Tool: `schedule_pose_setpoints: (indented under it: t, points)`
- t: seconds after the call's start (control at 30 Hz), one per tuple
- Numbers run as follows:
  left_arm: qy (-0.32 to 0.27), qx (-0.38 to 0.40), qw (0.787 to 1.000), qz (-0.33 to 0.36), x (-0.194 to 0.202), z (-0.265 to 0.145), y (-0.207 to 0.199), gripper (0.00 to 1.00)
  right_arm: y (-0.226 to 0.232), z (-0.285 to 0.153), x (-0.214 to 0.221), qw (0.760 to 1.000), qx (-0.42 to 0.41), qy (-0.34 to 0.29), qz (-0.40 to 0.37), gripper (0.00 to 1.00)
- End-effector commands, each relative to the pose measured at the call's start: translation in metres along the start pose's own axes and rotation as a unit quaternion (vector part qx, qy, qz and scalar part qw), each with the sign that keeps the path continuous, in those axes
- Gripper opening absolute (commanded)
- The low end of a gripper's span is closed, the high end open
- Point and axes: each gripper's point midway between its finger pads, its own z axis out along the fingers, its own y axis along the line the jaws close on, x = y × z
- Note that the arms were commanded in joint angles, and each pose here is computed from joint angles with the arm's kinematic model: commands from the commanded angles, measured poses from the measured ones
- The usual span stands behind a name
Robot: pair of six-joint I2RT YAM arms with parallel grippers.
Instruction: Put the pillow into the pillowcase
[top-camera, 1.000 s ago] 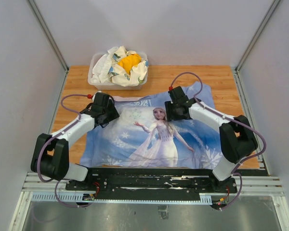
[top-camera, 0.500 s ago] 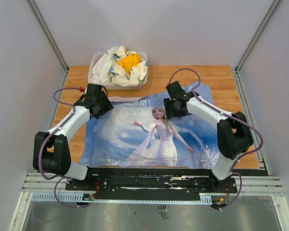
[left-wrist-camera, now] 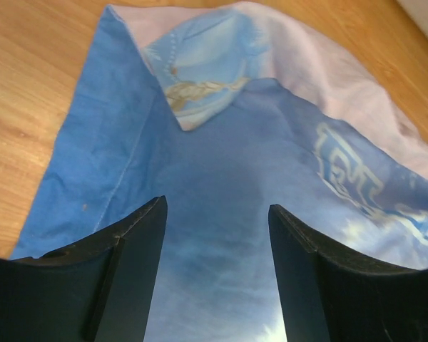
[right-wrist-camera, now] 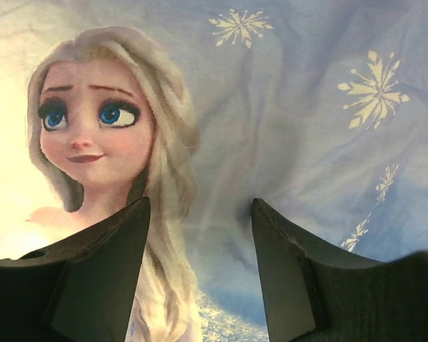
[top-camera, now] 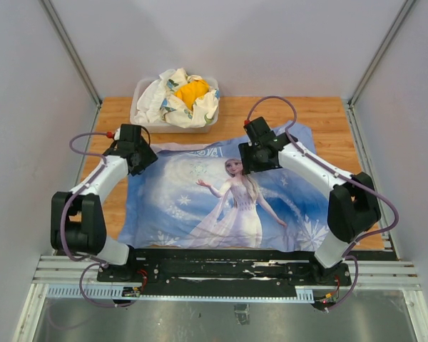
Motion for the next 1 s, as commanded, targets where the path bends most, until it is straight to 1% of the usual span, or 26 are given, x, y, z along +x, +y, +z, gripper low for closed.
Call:
schedule_pose_setpoints:
  t: [0.0, 0.13, 0.33, 0.5, 0.57, 0.7, 0.77, 0.83, 0.97]
  points:
    - [-0.008, -0.027, 0.999, -0.024, -0.002, 0.028, 0.01, 0.63, 0.005, -0.011, 0.008, 1.0, -0.009, 0.005, -0.011, 0.6]
    - [-0.021, -0.037, 0.999, -0.034, -0.015, 0.047, 0.004, 0.63, 0.003, -0.012, 0.012, 1.0, -0.008, 0.006, -0.008, 0.6]
    - [-0.016, -0.064, 0.997, -0.049, -0.025, 0.079, 0.004, 0.61, 0.002, -0.015, 0.014, 1.0, -0.007, 0.006, -0.007, 0.6]
    - [-0.038, -0.065, 0.995, -0.067, -0.044, 0.084, 0.002, 0.6, 0.002, -0.012, 0.019, 1.0, -0.007, 0.014, -0.005, 0.6]
    - [-0.037, -0.065, 0.995, -0.064, -0.047, 0.09, 0.0, 0.6, 0.002, -0.009, 0.022, 1.0, -0.008, 0.018, -0.005, 0.6]
    - [-0.031, -0.09, 0.993, -0.069, -0.055, 0.109, 0.006, 0.6, 0.003, -0.006, 0.024, 1.0, -0.009, 0.023, -0.006, 0.6]
    - [-0.047, -0.091, 0.991, -0.081, -0.071, 0.112, 0.007, 0.6, 0.003, -0.005, 0.024, 1.0, -0.009, 0.023, -0.005, 0.6]
    - [-0.07, -0.084, 0.989, -0.1, -0.097, 0.11, 0.003, 0.6, 0.003, -0.004, 0.025, 1.0, -0.008, 0.024, -0.006, 0.6]
    - [-0.103, -0.068, 0.985, -0.122, -0.138, 0.093, -0.009, 0.6, 0.001, -0.001, 0.029, 1.0, -0.004, 0.03, -0.006, 0.6]
